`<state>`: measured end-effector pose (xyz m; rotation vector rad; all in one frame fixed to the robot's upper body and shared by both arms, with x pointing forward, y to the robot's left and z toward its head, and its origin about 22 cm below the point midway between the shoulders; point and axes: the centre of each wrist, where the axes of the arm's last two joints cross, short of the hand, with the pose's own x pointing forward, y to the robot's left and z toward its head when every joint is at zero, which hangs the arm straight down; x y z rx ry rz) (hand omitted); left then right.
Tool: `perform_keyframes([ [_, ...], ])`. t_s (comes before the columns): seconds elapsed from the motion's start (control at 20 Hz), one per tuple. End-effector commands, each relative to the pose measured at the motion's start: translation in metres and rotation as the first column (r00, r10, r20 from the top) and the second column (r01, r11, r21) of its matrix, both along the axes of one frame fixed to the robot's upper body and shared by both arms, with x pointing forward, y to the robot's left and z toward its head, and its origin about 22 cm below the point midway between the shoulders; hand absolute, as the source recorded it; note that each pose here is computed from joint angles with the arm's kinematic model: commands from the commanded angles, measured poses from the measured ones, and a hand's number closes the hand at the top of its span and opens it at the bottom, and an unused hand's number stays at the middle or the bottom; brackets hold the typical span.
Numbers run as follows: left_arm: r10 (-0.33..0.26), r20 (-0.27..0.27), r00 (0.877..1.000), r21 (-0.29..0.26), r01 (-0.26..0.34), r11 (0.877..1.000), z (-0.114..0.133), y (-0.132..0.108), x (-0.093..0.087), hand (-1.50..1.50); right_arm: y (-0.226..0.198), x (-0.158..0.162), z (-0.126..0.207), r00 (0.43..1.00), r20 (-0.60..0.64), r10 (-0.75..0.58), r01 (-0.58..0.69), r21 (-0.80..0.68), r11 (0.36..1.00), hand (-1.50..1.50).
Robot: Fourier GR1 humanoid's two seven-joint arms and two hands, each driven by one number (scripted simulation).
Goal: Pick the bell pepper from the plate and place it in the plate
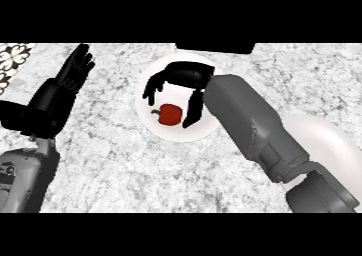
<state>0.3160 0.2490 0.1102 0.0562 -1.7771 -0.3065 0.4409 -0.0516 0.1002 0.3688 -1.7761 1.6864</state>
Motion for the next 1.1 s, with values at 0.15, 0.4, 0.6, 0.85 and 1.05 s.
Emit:
perform_keyframes([
  [0.15, -0.003, -0.007, 1.000, -0.007, 0.003, 1.000, 0.007, 0.006, 0.007, 0.00, -0.003, -0.005, -0.010, 0.983, -0.180, 0.045, -0.011, 0.186, 0.983, -1.50],
  [0.4, 0.002, 0.005, 1.000, 0.005, -0.002, 1.000, -0.003, 0.007, 0.002, 0.00, -0.011, -0.001, -0.013, 0.943, -0.329, 0.040, 0.065, 0.303, 0.951, -1.50],
  [0.6, 0.020, 0.002, 1.000, -0.004, -0.020, 1.000, -0.002, 0.007, 0.000, 0.00, -0.007, 0.007, 0.006, 0.909, -0.416, 0.024, 0.122, 0.321, 0.939, -1.50],
  [0.85, 0.019, 0.021, 1.000, -0.002, -0.019, 1.000, 0.013, 0.004, 0.005, 0.00, -0.040, 0.025, 0.037, 0.874, -0.486, -0.022, 0.213, 0.341, 0.916, -1.50],
  [1.05, 0.002, 0.026, 1.000, 0.002, -0.002, 1.000, -0.004, -0.001, 0.001, 0.00, -0.066, 0.031, 0.039, 0.862, -0.502, -0.071, 0.285, 0.363, 0.887, -1.50],
])
